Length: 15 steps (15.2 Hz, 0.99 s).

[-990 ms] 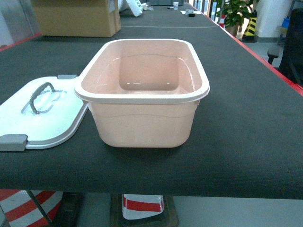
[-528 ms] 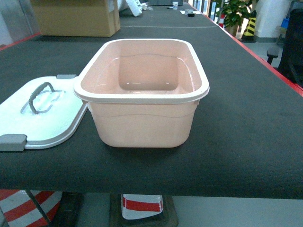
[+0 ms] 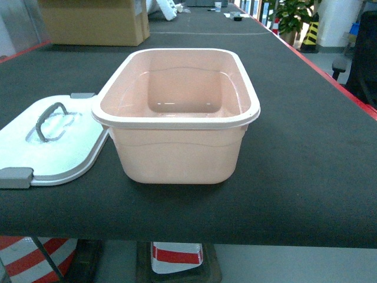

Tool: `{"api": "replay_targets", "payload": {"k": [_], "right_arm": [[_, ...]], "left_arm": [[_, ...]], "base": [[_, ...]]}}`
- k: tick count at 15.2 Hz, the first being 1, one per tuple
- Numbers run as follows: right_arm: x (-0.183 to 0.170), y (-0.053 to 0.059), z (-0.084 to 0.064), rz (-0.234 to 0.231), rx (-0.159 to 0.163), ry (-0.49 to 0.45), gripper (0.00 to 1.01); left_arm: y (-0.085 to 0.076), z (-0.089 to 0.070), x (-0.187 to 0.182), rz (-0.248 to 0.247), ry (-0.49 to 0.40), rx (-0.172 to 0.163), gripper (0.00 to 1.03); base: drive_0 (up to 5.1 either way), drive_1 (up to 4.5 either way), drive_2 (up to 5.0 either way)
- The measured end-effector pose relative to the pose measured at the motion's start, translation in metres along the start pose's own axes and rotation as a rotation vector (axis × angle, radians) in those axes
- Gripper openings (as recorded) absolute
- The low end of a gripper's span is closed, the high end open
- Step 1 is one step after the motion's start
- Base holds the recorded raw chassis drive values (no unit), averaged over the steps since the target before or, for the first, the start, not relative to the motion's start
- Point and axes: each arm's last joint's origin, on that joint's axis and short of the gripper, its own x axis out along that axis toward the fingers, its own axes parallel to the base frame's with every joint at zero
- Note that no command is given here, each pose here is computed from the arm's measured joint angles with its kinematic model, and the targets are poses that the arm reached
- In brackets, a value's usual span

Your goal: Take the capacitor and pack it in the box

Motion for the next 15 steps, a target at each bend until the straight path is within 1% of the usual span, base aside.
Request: {"api": "replay_targets", "payload": {"k": [2, 3, 4, 5, 6, 7, 8, 9, 10, 11, 12, 13, 15], "right_arm": [[0.0, 0.0, 0.0, 0.0, 0.0, 0.0, 0.98], [0.0, 0.0, 0.0, 0.0, 0.0, 0.0, 0.98], [0.0, 0.0, 0.0, 0.0, 0.0, 0.0, 0.98], [0.0, 0.0, 0.0, 0.0, 0.0, 0.0, 0.98], [0.0, 0.0, 0.0, 0.0, 0.0, 0.0, 0.98], [0.0, 0.0, 0.0, 0.0, 0.0, 0.0, 0.98], [0.0, 0.0, 0.0, 0.0, 0.0, 0.0, 0.98], [0.0, 0.0, 0.0, 0.0, 0.0, 0.0, 0.98], [0.0, 0.0, 0.0, 0.0, 0.0, 0.001, 0.98], [0.0, 0.0, 0.0, 0.0, 0.0, 0.0, 0.98], [0.0, 0.0, 0.0, 0.0, 0.0, 0.0, 0.98], [0.0, 0.0, 0.0, 0.0, 0.0, 0.0, 0.98], [0.0, 0.0, 0.0, 0.0, 0.0, 0.0, 0.98]], "left_arm": [[0.0, 0.0, 0.0, 0.0, 0.0, 0.0, 0.44], [-0.001, 0.0, 0.001, 0.055, 0.001, 0.01, 0.44], [0.0, 0.005, 0.009, 0.126, -0.017, 0.019, 0.44], [-0.001, 0.006, 0.025, 0.124, 0.007, 0.03, 0.44], [-0.004, 0.016, 0.037, 0.097, -0.013, 0.029, 0.44], [-0.012, 0.038, 0.055, 0.058, -0.073, 0.025, 0.44], [-0.025, 0.068, 0.082, 0.012, -0.151, 0.029, 0.44], [-0.034, 0.081, 0.099, -0.009, -0.177, 0.027, 0.44], [-0.048, 0.092, 0.123, -0.043, -0.173, 0.023, 0.44], [-0.067, 0.096, 0.151, -0.08, -0.131, 0.026, 0.44], [-0.085, 0.095, 0.174, -0.104, -0.097, 0.031, 0.44], [-0.1, 0.092, 0.196, -0.122, -0.062, 0.036, 0.44], [-0.129, 0.088, 0.235, -0.138, -0.036, 0.043, 0.44]], "base": [[0.0, 0.0, 0.0], [0.0, 0.0, 0.0], [0.0, 0.0, 0.0], [0.0, 0.0, 0.0], [0.0, 0.0, 0.0], [0.0, 0.0, 0.0], [0.0, 0.0, 0.0], [0.0, 0.0, 0.0], [0.0, 0.0, 0.0], [0.0, 0.0, 0.0], [0.0, 0.0, 0.0], [0.0, 0.0, 0.0], [0.0, 0.0, 0.0]]}}
